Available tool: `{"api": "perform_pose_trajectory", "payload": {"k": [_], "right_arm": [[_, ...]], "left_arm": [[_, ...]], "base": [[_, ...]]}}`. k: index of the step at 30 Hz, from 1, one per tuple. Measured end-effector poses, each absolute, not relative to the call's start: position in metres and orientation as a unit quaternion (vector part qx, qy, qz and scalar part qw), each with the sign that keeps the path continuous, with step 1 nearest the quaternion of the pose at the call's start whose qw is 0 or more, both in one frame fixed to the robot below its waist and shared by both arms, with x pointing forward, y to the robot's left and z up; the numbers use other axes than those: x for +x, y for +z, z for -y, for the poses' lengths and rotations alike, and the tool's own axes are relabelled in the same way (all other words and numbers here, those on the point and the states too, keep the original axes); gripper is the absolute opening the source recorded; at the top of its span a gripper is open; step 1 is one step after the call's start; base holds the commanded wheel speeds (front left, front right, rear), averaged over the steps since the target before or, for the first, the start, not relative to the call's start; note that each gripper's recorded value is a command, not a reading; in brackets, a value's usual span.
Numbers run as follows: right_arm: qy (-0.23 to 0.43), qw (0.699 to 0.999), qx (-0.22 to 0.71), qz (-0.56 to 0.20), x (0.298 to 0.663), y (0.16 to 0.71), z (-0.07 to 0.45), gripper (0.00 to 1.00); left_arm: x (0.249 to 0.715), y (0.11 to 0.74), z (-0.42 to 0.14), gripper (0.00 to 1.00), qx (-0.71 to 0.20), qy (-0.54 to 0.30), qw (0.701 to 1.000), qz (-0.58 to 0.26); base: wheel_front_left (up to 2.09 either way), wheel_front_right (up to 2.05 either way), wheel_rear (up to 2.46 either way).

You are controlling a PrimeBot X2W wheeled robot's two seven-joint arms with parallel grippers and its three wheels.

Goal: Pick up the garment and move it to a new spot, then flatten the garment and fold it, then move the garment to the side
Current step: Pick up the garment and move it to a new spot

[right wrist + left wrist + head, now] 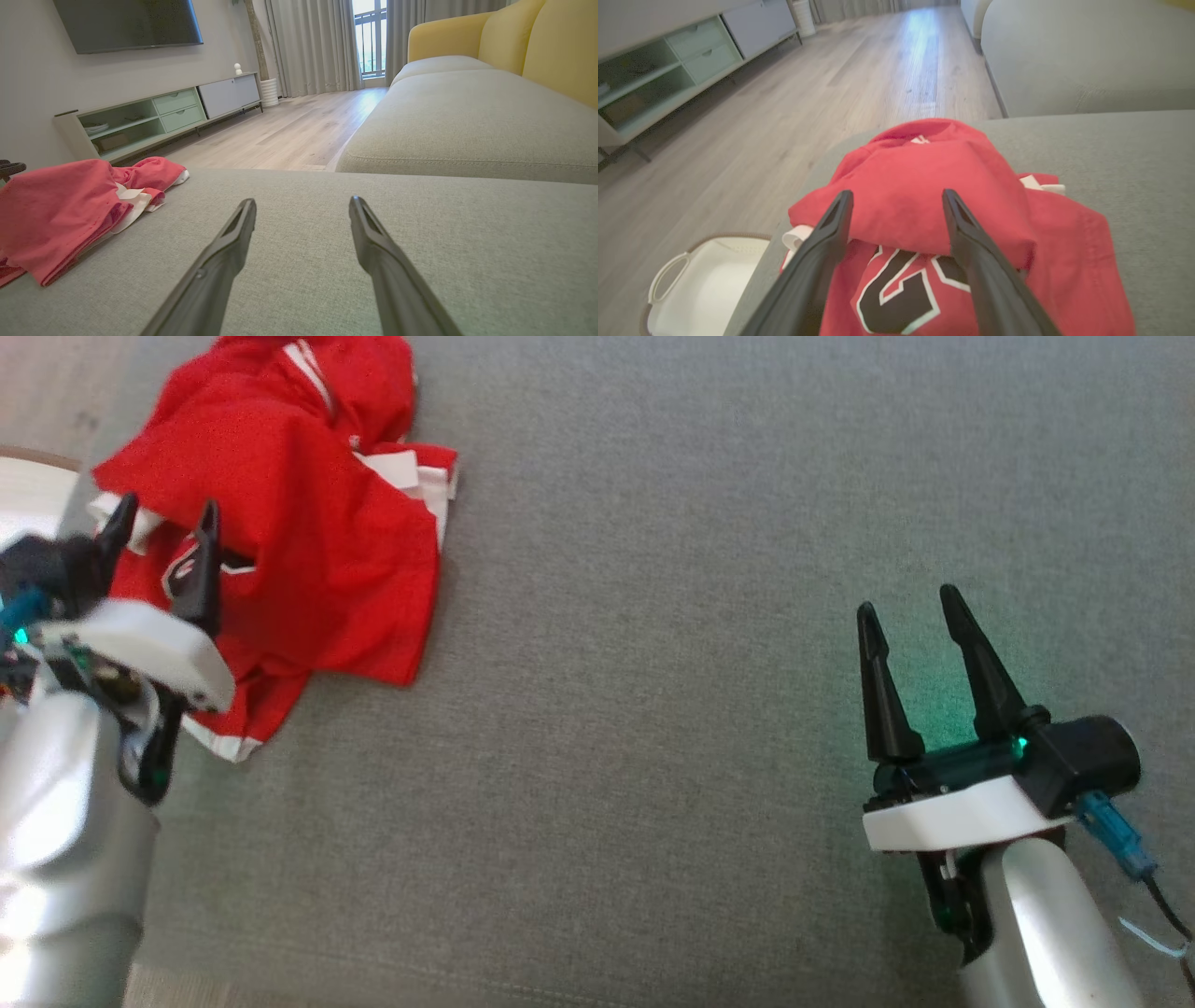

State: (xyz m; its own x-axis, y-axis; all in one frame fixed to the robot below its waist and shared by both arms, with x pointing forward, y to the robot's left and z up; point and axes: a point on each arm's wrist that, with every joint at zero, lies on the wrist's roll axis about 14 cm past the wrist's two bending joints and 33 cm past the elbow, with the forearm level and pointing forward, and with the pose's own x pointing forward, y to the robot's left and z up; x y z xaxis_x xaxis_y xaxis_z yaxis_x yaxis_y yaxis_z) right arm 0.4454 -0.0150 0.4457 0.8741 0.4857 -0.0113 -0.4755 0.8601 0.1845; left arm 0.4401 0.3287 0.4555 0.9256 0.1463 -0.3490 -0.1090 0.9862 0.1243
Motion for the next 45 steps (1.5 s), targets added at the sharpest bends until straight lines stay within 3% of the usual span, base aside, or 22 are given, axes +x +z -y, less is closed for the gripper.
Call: {"api": "perform_pose_trajectory", "payload": {"k": [12, 13, 23, 30, 39, 45], "right_arm": [[0.231, 0.969, 0.080, -0.039, 0.459, 0.427, 0.028, 1.00], [0.230, 0.969, 0.080, -0.039, 0.459, 0.426, 0.029, 1.00], [0.231, 0.970, 0.077, -0.022, 0.460, 0.441, 0.028, 1.00], [0.232, 0.969, 0.085, 0.002, 0.453, 0.467, 0.028, 1.00], [0.225, 0.969, 0.095, 0.023, 0.429, 0.495, 0.037, 1.00], [0.213, 0.972, 0.096, 0.039, 0.420, 0.509, 0.047, 1.00]], "left_arm": [[0.464, 0.393, -0.327, 1.00, 0.014, 0.054, 0.949, -0.311], [0.465, 0.391, -0.326, 0.00, 0.011, 0.052, 0.948, -0.314], [0.481, 0.432, -0.332, 0.00, 0.030, 0.044, 0.974, -0.222], [0.504, 0.533, -0.328, 0.00, 0.043, 0.031, 0.998, -0.041], [0.492, 0.652, -0.297, 0.00, 0.052, -0.006, 0.990, 0.132], [0.475, 0.669, -0.268, 0.00, 0.058, -0.038, 0.986, 0.153]], "base": [[0.00, 0.00, 0.00], [0.00, 0.00, 0.00], [0.00, 0.00, 0.00], [0.00, 0.00, 0.00], [0.00, 0.00, 0.00], [0.00, 0.00, 0.00]]}}
